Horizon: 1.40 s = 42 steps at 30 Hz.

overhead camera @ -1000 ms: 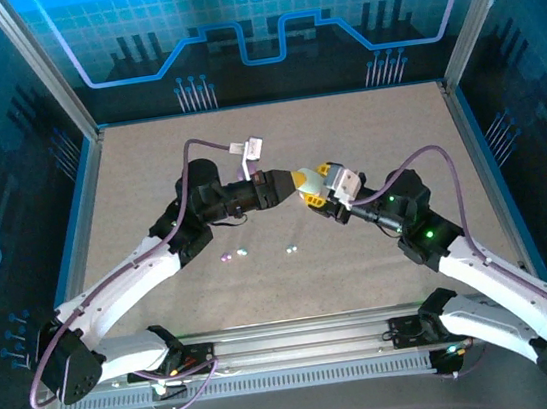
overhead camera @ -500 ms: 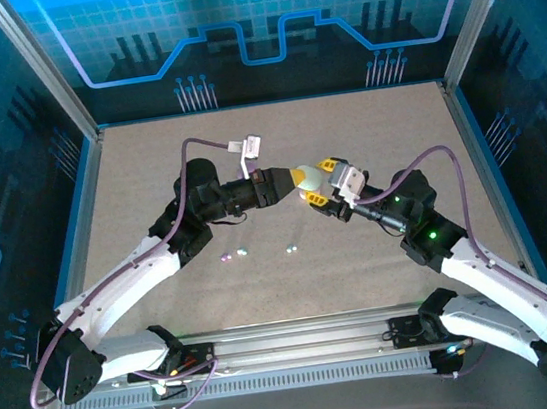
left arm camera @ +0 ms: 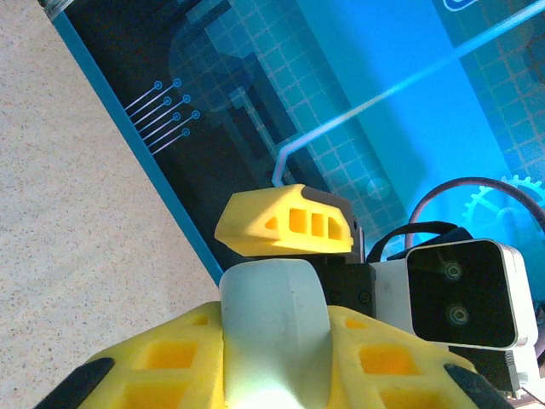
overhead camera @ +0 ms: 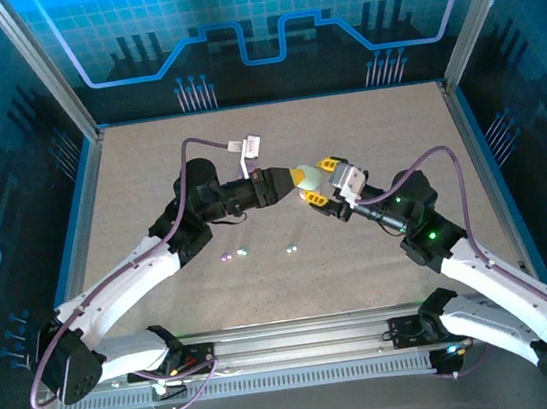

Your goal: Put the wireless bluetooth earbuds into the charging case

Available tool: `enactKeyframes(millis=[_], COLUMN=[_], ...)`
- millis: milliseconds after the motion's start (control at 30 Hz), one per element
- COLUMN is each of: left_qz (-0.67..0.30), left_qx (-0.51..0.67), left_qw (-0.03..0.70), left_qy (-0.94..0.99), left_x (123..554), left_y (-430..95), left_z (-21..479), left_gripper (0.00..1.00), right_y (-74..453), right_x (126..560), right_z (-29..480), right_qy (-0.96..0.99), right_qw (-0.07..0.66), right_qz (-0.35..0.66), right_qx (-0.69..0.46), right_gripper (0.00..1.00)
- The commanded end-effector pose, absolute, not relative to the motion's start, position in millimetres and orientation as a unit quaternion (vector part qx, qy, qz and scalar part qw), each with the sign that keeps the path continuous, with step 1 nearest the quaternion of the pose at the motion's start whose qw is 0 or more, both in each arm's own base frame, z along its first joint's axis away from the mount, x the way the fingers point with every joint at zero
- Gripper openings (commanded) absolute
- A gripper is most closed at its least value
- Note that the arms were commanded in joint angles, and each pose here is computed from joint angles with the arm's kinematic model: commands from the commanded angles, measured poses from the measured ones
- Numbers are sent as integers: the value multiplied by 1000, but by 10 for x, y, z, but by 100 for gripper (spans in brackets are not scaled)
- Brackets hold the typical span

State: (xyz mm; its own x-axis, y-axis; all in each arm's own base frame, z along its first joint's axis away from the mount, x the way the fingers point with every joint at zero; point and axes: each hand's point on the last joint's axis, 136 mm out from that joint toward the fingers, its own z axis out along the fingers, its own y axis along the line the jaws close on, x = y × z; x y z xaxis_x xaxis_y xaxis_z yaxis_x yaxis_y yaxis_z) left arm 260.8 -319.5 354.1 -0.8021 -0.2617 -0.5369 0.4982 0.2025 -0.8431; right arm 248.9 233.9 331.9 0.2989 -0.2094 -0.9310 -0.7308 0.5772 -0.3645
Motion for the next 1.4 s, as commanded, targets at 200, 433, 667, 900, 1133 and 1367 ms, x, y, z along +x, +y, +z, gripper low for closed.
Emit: enactKeyframes(millis=[200, 433, 667, 900, 1133, 1367], left_qz=[-624, -624, -622, -597, -532, -446], left_qx=[68, 65, 67, 114, 221, 360], left_qw=[282, 278, 274, 329, 447, 552], left_qy=[726, 727, 731, 723, 685, 606], left_x=[2640, 2651, 2655, 2617, 2484, 2293], left_y=[-3203, -3208, -3224, -3156, -2984, -2897], left_z=[3446, 3434, 3412, 3421, 3448, 3233], left_gripper=[10, 10, 16, 45, 66, 60], right_y=[2264, 2279, 2301, 2344, 2403, 2484], right_x=[2460, 2455, 2434, 2381, 2219, 2047], right_z=[3560, 3516, 3511, 3309, 3214, 3262], right_qy=[527, 531, 534, 586, 612, 604], right_qw=[726, 719, 713, 644, 560, 494], right_qz=[183, 184, 196, 247, 343, 408], right_qx=[-401, -408, -410, -425, -441, -474], right_gripper=[57, 51, 42, 36, 34, 33])
